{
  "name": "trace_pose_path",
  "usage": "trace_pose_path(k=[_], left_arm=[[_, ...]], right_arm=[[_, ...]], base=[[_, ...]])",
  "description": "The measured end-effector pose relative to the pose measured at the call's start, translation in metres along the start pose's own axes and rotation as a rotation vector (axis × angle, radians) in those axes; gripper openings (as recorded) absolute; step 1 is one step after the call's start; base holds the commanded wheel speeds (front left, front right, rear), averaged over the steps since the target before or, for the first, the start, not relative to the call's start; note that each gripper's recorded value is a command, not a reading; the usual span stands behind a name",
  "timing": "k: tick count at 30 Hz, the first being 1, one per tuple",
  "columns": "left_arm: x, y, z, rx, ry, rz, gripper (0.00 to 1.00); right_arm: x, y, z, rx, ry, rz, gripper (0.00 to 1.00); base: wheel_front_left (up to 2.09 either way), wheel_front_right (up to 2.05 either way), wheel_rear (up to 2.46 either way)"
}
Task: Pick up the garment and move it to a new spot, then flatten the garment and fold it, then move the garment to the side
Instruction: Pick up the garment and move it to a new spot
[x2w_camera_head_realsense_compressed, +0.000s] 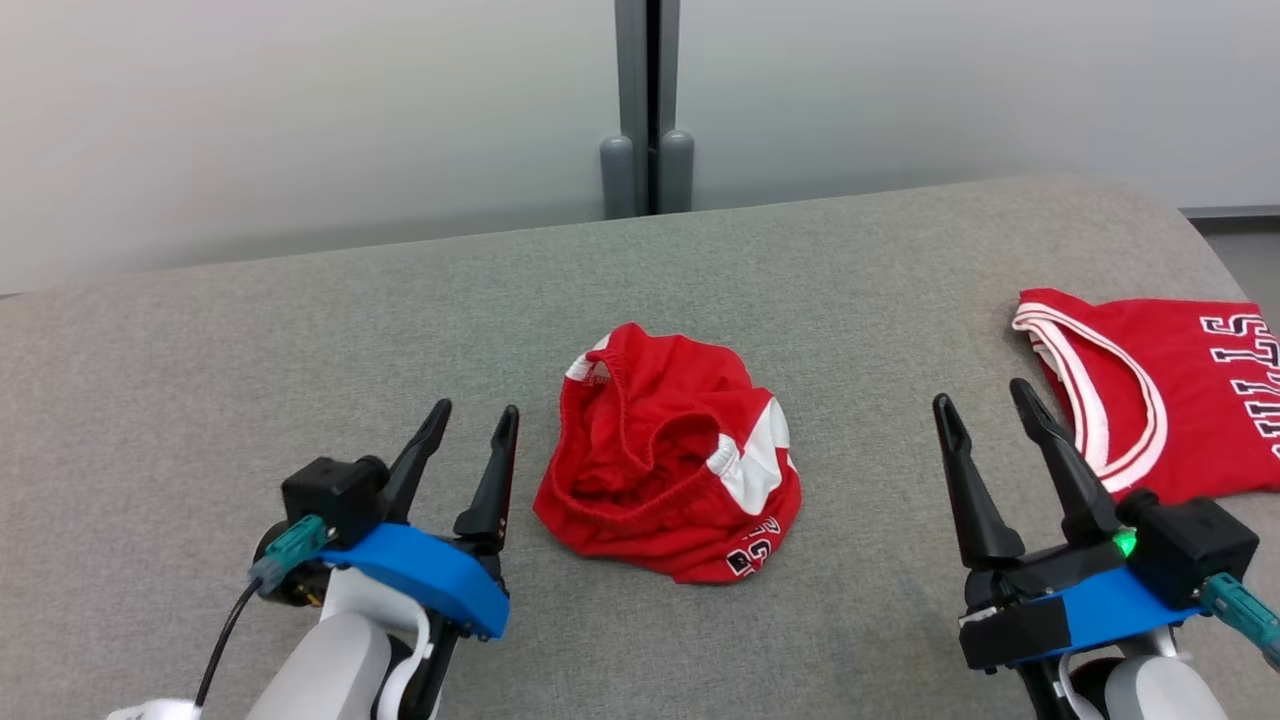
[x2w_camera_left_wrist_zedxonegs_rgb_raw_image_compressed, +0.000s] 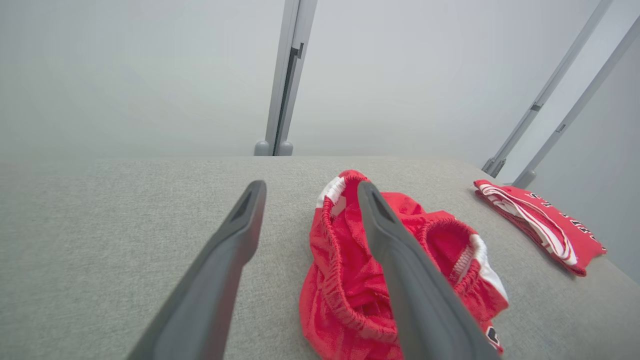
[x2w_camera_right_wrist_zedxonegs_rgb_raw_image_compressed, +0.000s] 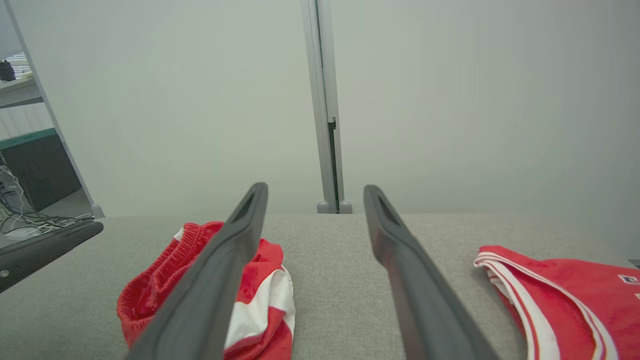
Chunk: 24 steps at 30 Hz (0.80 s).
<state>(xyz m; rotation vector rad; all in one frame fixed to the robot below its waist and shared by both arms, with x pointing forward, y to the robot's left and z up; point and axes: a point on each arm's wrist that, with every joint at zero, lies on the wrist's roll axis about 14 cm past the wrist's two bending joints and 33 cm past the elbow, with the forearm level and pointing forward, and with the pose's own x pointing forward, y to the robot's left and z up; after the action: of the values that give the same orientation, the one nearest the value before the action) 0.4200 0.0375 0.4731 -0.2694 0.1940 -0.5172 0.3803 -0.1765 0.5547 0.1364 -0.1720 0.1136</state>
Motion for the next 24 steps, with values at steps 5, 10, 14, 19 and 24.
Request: trace_pose_path(k=[5,10,14,19,24], left_arm=[[-0.030,0.028,0.023,-0.040,-0.151,0.108,1.00],[-0.057,0.051,0.050,-0.028,-0.269,0.201,1.00],[-0.080,0.064,0.046,0.020,-0.271,0.273,1.00],[-0.099,0.074,0.038,0.085,-0.251,0.339,1.00],[-0.111,0.081,0.033,0.107,-0.237,0.373,1.00]], right_arm=[[-0.001,0.001,-0.001,0.007,0.007,0.001,1.00],[-0.003,0.003,-0.002,0.009,0.016,0.005,1.00],[-0.004,0.002,0.002,0.006,0.010,0.002,1.00],[-0.012,-0.002,0.000,0.003,0.023,-0.011,1.00],[-0.021,-0.007,-0.008,0.001,0.056,-0.028,1.00]], base=[[0.00,0.00,0.00],[0.00,0.00,0.00],[0.00,0.00,0.00],[0.00,0.00,0.00],[0.00,0.00,0.00]])
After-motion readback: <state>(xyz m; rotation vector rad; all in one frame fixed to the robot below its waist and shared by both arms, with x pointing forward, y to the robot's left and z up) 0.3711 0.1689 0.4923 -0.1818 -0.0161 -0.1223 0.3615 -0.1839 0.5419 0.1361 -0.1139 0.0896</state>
